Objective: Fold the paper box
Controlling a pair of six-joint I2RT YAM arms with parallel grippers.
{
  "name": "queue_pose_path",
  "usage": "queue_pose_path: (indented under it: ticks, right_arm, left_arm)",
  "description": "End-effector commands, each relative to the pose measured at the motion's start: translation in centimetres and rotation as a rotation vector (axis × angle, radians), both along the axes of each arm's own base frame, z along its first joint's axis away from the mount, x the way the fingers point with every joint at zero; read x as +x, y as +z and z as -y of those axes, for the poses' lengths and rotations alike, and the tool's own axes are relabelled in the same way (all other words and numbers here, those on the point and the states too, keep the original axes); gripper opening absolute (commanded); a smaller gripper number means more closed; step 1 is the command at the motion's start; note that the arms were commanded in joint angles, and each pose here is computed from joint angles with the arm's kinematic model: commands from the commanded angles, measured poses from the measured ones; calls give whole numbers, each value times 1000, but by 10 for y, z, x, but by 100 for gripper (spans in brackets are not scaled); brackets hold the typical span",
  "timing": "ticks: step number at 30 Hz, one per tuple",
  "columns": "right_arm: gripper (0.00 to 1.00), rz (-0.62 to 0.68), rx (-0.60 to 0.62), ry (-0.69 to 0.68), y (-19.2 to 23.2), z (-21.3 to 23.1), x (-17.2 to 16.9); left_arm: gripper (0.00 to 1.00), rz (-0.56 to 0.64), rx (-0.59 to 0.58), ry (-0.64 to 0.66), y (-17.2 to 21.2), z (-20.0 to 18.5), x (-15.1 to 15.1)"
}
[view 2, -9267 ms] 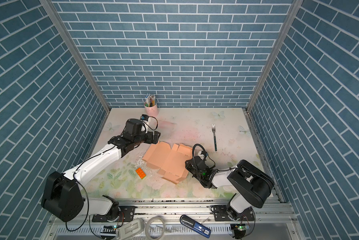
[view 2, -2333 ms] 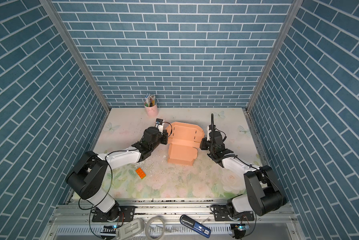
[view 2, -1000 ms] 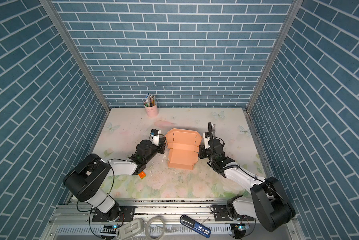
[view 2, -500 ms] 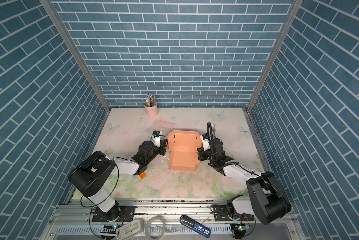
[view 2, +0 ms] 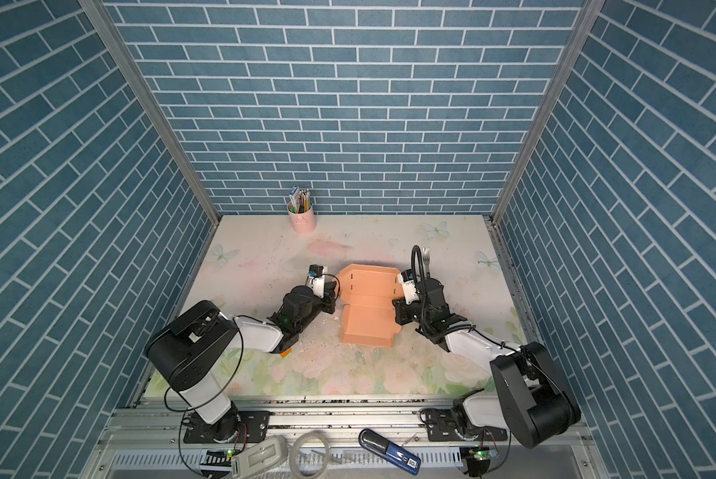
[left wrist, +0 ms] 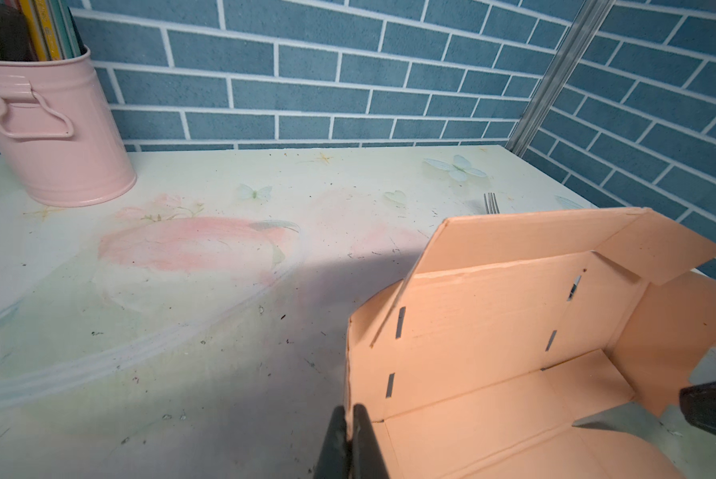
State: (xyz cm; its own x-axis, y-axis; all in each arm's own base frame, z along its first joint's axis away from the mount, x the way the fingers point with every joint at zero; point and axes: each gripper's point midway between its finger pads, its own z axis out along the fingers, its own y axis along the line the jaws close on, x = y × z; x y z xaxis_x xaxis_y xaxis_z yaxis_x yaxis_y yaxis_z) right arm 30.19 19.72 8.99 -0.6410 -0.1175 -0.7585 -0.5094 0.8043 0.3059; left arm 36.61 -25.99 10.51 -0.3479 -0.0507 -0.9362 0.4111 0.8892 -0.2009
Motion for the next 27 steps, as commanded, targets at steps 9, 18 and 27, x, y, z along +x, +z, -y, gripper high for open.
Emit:
queue_pose_path:
  ticks: [9,18,27]
  right_arm:
    - [0,-7,20,14,2,-2,-7]
    - [1,18,21,35,8,-40,-1]
    - [3,91,59,-23,32,-63,16]
  left_arm:
    - [0,-11,26,148,-9,-17,3]
    - [0,-23,18,224,-4,-52,16]
    - [0,-23,-3,187,1,-71,29]
